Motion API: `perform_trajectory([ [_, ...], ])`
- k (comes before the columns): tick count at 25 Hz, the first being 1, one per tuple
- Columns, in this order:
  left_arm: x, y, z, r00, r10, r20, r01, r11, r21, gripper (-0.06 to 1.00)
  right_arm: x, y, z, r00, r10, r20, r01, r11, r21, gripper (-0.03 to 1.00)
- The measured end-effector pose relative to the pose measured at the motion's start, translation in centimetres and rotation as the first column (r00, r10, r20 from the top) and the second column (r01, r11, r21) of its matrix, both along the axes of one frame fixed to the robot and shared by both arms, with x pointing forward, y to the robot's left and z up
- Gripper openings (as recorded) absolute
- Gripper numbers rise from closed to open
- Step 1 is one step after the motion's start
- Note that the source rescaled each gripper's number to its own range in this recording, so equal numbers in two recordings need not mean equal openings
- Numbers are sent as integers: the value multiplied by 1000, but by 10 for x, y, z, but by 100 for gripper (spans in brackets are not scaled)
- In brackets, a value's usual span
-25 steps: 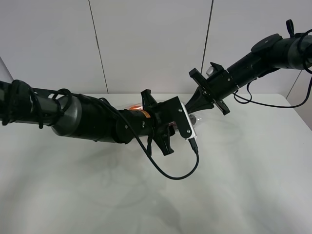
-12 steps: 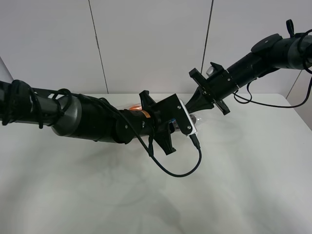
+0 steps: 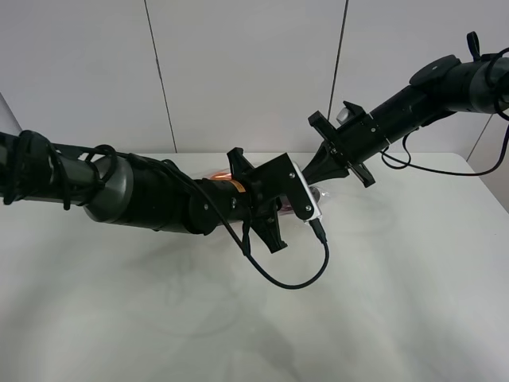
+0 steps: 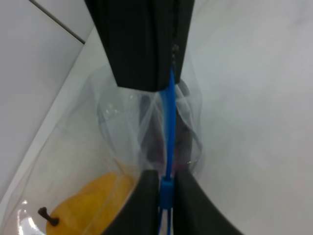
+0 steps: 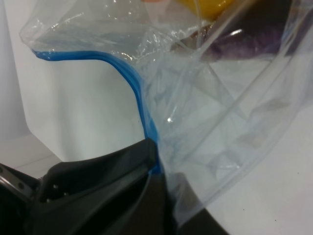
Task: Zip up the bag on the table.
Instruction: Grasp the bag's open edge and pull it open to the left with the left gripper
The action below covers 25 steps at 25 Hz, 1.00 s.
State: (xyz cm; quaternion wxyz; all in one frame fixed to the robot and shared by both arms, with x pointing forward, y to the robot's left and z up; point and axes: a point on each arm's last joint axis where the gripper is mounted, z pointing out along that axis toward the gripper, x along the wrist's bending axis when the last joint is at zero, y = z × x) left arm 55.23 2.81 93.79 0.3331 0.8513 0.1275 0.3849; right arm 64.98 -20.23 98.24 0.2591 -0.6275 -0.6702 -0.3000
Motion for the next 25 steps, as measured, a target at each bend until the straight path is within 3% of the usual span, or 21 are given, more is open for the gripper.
perform_trajectory([
  [8, 10, 12, 0, 999, -4, 36, 1, 998, 60, 0, 1, 0, 0, 1000, -9, 6, 9, 1000, 3, 0],
  [14, 34, 59, -9, 996, 69, 48, -75, 985, 156, 0, 3, 1, 1, 1000, -24, 17, 24, 1000, 7, 0],
  [19, 51, 91, -11, 988, 148, 49, -154, 973, 171, 0, 3, 2, 1, 1000, -24, 17, 24, 1000, 10, 0],
  [25, 64, 116, -7, 979, 166, 118, -189, 957, 221, 0, 3, 3, 1, 1000, -23, 18, 23, 1000, 13, 0],
])
